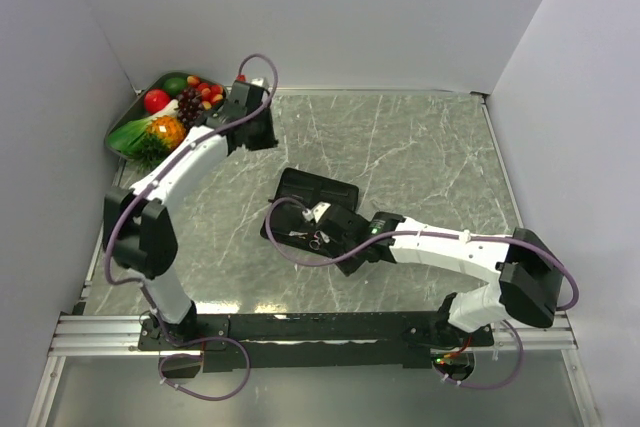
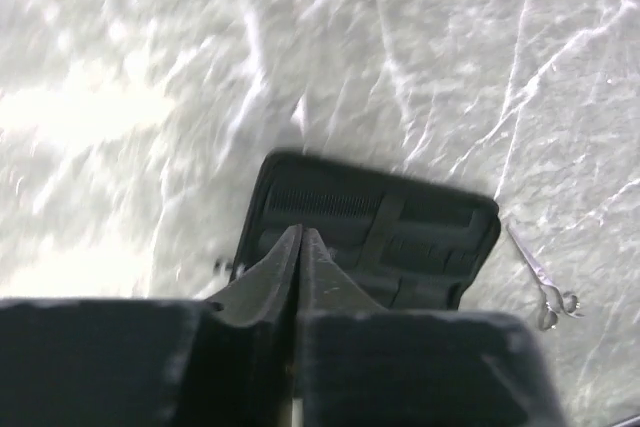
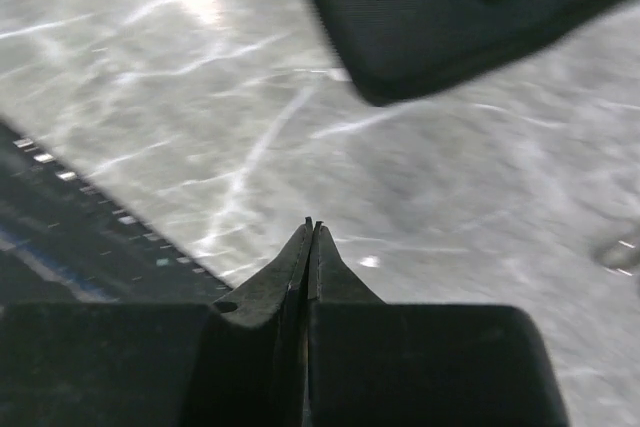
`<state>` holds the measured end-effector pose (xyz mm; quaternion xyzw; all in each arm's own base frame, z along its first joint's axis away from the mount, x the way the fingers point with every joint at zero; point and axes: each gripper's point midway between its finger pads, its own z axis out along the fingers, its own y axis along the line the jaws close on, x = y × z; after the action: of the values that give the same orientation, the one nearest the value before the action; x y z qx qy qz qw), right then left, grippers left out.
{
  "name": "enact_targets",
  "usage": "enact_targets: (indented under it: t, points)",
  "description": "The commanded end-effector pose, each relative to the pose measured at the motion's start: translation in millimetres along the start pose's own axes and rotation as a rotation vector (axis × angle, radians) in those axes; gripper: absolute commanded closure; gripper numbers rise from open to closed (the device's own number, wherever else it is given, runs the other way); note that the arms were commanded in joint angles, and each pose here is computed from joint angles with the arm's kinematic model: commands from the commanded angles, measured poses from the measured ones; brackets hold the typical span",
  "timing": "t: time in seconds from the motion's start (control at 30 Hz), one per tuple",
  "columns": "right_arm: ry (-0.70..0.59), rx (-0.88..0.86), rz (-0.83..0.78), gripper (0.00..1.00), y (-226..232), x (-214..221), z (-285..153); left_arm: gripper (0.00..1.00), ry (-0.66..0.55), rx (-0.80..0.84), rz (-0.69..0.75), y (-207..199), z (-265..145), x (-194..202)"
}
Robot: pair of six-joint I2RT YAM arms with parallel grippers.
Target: Sort the hair-cutting tools
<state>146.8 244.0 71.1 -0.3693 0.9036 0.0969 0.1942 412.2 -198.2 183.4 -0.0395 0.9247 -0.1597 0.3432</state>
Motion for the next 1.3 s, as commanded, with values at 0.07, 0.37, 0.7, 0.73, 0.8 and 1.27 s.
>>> enact_targets:
  t: [0.07,0.37,0.7,0.73,0.8,1.27]
  points:
    - [-0.080,-0.150,-0.062,1.00,49,-19,-1,0.99,0.083,0.130,0.088,-22,63,13]
    - [-0.018,-0.182,-0.175,1.00,90,-35,33,0.99,0.069,0.270,0.143,-44,137,32]
    - [0.042,-0.121,-0.173,1.00,83,-19,58,0.99,0.127,0.209,0.135,-32,180,60]
    - [0.053,-0.089,-0.178,1.00,76,-15,61,0.99,0.137,0.181,0.140,-26,182,67]
    - [0.063,-0.033,-0.175,1.00,64,-11,65,0.99,0.143,0.149,0.146,-20,181,75]
    - [0.071,0.091,0.062,1.00,-22,2,97,0.99,0.212,-0.018,0.129,34,151,131]
